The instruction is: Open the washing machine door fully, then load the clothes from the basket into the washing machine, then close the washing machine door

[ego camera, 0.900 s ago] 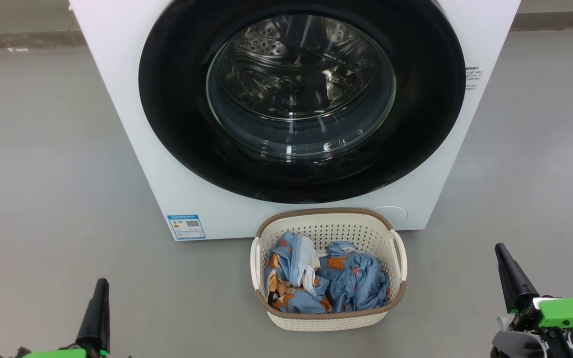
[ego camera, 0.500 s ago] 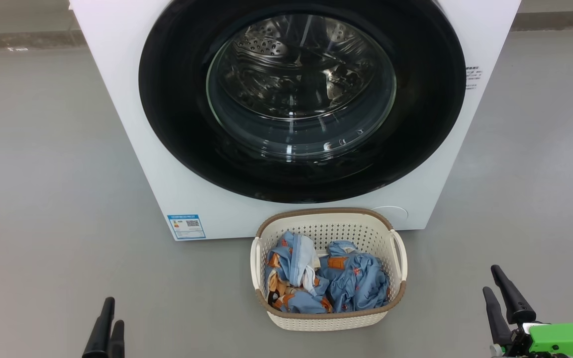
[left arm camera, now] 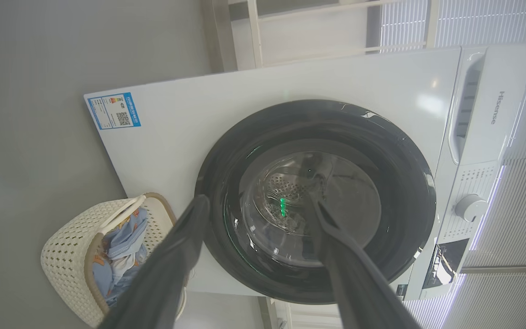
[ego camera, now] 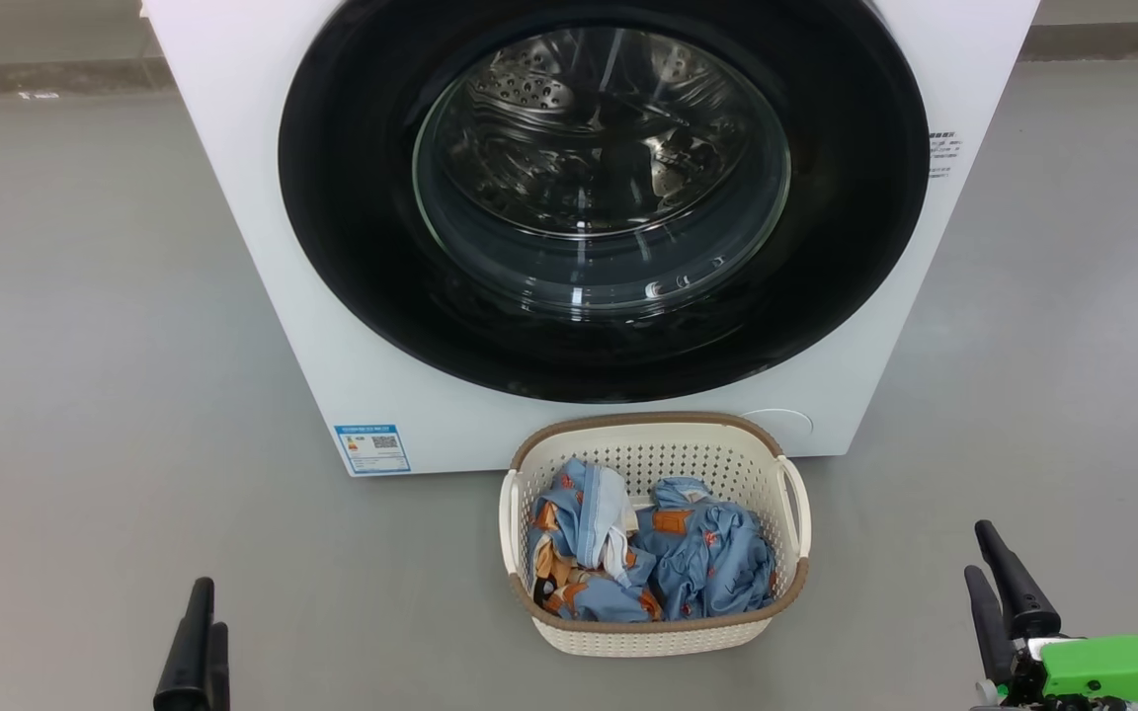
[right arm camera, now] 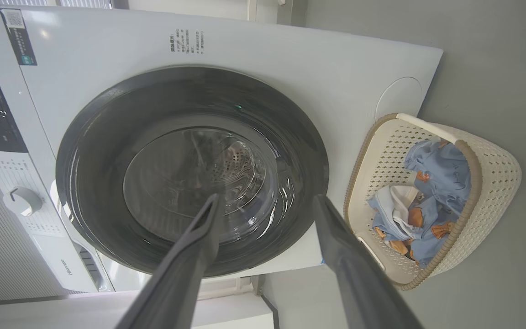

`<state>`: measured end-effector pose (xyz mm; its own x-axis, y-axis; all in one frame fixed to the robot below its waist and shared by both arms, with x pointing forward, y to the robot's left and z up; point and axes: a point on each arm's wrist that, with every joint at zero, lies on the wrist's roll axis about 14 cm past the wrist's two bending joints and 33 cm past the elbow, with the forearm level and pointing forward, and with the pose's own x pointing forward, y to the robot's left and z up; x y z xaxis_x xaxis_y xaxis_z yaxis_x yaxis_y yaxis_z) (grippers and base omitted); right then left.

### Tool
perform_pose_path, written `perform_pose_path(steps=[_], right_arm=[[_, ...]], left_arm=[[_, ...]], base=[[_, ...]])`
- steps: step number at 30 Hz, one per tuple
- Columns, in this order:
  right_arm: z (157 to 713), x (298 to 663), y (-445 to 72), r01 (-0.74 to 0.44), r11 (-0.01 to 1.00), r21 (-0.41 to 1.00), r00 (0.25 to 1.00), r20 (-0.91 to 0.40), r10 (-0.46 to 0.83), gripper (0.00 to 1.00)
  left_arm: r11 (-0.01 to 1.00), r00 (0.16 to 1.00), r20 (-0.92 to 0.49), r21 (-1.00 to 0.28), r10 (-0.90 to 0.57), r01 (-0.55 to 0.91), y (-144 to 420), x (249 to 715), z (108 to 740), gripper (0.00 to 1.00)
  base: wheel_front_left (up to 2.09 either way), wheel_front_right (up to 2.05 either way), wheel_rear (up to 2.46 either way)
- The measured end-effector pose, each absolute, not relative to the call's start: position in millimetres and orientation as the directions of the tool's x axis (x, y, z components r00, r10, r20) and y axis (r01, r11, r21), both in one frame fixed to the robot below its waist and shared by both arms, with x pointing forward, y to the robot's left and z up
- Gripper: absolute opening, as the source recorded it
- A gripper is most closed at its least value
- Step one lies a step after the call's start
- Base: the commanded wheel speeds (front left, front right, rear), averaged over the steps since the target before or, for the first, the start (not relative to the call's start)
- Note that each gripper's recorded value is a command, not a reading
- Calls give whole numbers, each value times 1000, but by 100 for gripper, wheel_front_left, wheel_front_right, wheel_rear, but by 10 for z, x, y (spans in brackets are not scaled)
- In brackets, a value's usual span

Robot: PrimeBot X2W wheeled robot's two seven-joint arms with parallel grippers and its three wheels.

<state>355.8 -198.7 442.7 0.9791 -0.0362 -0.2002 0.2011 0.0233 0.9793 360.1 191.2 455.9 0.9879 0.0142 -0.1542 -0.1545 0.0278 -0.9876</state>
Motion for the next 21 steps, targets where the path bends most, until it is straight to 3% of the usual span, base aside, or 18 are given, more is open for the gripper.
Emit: perform_pose_path(steps=[9, 17, 21], right_arm=[[4456, 3587, -1991, 197, 123, 973, 980, -193, -42, 100], [4480, 3614, -1954, 185, 320, 929, 982, -190, -17, 100], [4481, 3616, -1948, 182, 372, 910, 982, -189, -16, 100]], left_arm=[[144, 990, -139, -979, 26, -142, 1948, 3612, 4615, 100], [265, 991, -129, -955, 21, -130, 1935, 3620, 4653, 100], [319, 992, -126, -939, 23, -127, 1932, 3620, 4660, 100]], base=[[0, 0, 0], [0, 0, 0], [0, 0, 0]])
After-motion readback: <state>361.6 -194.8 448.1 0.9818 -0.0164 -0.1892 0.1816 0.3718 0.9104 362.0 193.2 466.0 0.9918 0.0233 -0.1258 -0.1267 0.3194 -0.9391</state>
